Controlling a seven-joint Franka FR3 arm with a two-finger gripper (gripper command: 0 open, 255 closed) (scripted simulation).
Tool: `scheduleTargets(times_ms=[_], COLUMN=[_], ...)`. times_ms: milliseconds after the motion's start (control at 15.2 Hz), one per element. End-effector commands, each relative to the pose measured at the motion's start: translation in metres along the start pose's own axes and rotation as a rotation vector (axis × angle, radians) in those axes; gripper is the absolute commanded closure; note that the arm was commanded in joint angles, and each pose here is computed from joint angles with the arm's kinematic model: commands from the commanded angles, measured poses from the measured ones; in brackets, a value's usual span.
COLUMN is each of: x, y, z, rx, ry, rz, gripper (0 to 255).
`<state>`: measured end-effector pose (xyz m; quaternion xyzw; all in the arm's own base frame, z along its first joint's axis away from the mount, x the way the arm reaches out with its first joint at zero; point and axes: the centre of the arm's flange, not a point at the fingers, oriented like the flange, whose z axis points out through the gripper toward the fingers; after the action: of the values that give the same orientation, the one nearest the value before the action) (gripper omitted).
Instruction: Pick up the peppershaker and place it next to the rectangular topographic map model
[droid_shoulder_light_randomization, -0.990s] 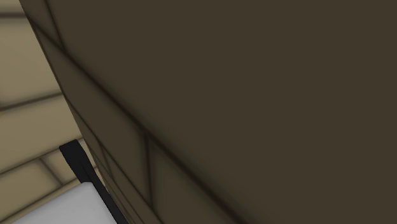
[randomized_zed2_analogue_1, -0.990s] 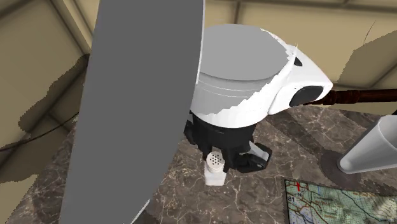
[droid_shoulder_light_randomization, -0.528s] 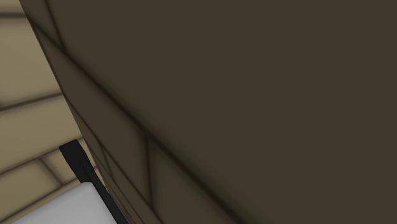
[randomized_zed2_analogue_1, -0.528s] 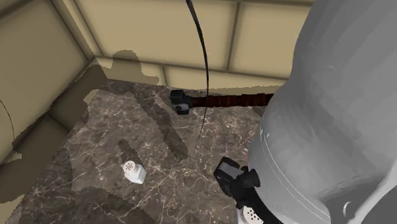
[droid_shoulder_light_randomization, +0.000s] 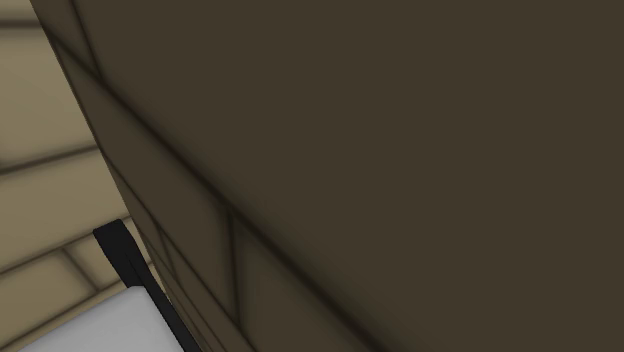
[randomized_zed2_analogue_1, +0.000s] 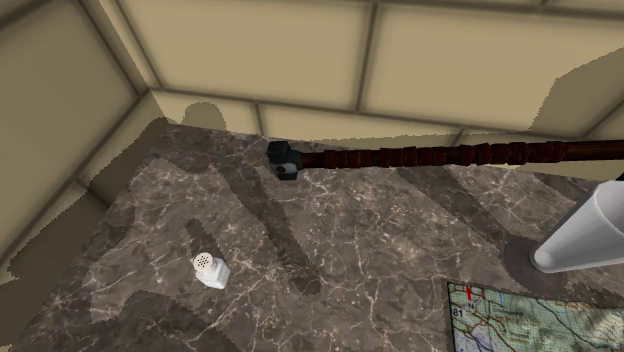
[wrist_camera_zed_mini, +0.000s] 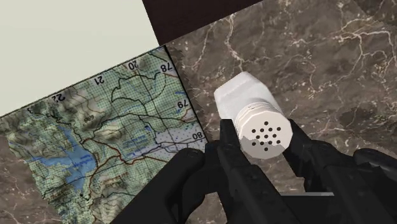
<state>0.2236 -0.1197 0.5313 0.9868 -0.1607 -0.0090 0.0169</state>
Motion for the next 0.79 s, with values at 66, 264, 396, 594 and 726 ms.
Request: scheduleTargets(times_ms=[66,264,396,594,726], x=[-0.017,-0.022,-0.022,-0.022,-0.021], y=[0.037,0.048,0.047,0.047,0.046], z=[0.004,0.015,0.026,0.042,0.052], rx=[0.000,0.000,0.000,0.000,0.000], ry=[-0.001,-0.001,-0.001,-0.001,-0.001], rz=[-0.002,-0.002,-0.002,-0.002,-0.002], gripper=[255,255,255,255,255])
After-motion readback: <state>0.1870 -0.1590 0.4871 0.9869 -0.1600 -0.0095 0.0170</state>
